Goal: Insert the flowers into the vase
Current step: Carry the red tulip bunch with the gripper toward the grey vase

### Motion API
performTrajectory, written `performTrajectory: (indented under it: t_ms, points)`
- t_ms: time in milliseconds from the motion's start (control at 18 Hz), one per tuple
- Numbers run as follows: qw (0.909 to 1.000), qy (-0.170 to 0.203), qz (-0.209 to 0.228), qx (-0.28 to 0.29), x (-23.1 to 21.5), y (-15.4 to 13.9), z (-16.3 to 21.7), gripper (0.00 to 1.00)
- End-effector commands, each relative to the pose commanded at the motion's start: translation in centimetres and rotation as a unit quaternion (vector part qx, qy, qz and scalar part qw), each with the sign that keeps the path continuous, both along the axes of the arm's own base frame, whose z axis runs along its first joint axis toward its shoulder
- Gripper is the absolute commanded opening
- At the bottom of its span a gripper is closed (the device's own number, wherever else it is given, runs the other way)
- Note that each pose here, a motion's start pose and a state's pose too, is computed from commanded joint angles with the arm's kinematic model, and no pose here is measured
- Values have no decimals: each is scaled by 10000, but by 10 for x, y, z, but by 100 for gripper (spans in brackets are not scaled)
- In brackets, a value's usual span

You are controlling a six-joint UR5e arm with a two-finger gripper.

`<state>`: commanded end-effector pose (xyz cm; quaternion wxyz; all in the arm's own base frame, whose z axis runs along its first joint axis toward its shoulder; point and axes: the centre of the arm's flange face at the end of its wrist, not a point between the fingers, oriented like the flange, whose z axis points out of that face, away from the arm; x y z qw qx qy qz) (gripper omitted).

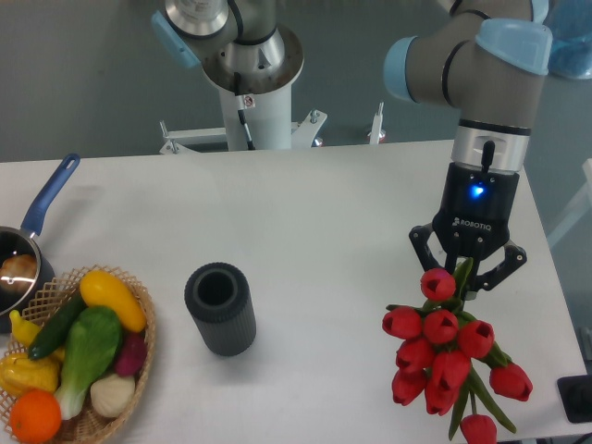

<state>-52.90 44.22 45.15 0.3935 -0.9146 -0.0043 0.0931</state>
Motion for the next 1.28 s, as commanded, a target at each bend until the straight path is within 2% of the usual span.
performTrajectory:
  t_ms: [222,278,444,1056,1167,1278]
  points:
    - [10000,-12,-48,23,5,5,1,12]
    - [9999,-71,-106,80,7,7,-1,15]
    - [9990,-197,-286,284,13,12,-1,15]
    - [9916,-496,-999,655,68,65,3,15]
    - [9854,-781,-1165,966,77,71,8,15]
    - [9732,-1056,-1487,1400,85,73,14,15]
